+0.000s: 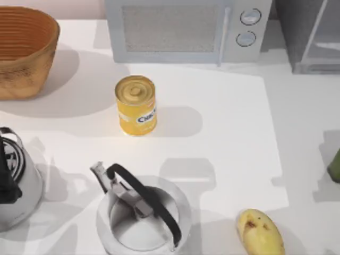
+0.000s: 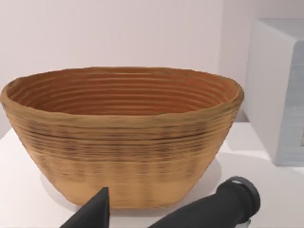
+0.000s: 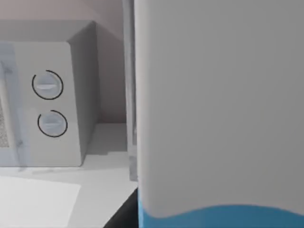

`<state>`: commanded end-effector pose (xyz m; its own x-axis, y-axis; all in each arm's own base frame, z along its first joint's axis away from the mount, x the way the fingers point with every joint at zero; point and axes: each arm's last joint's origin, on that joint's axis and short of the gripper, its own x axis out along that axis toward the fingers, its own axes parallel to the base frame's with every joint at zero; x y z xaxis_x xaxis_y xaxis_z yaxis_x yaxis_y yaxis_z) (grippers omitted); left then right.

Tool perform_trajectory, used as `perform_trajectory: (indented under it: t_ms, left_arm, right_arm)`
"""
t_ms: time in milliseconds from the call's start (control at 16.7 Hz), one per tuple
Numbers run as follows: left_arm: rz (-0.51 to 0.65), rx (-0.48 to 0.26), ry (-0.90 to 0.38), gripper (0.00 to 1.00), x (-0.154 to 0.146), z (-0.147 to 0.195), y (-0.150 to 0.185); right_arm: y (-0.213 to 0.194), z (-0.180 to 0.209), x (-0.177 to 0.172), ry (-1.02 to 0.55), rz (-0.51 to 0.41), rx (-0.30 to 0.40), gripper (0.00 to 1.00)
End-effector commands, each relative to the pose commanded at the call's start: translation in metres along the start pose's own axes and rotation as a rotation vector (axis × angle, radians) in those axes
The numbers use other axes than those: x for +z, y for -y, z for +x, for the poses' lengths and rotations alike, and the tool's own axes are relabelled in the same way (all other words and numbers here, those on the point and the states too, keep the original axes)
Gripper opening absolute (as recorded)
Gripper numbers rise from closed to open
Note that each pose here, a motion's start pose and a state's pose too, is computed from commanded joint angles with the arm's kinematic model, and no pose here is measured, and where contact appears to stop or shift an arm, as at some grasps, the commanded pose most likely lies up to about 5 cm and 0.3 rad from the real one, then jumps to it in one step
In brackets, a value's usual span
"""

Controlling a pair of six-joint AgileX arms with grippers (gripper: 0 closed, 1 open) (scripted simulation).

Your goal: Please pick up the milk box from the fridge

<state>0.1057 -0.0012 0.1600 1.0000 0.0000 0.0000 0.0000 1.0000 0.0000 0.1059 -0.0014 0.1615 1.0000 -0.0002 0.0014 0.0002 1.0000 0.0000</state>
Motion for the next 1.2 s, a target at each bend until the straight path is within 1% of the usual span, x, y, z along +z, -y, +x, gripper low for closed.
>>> perform_trajectory:
  t_ms: [420,540,660,840,1020,1200]
  left_arm:
    - [0.000,0.000,0.000,1.00,0.000,0.000,0.000]
    - [0.000,0.000,0.000,1.00,0.000,0.000,0.000]
    - [0.000,0.000,0.000,1.00,0.000,0.000,0.000]
    - [0.000,0.000,0.000,1.00,0.000,0.000,0.000]
    - [0.000,0.000,0.000,1.00,0.000,0.000,0.000]
    - [0.000,0.000,0.000,1.00,0.000,0.000,0.000]
  right_arm:
    - [0.000,0.000,-0.001,-0.002,0.002,-0.001,0.00]
    - [-0.002,0.001,0.004,0.012,-0.001,0.030,0.00]
    - [-0.007,0.004,0.015,0.038,-0.007,0.094,0.00]
    - [-0.017,0.016,0.036,0.089,-0.020,0.220,0.00]
    - [-0.030,0.039,0.051,0.127,-0.032,0.354,0.00]
    - [-0.046,0.071,0.055,0.147,-0.040,0.481,0.00]
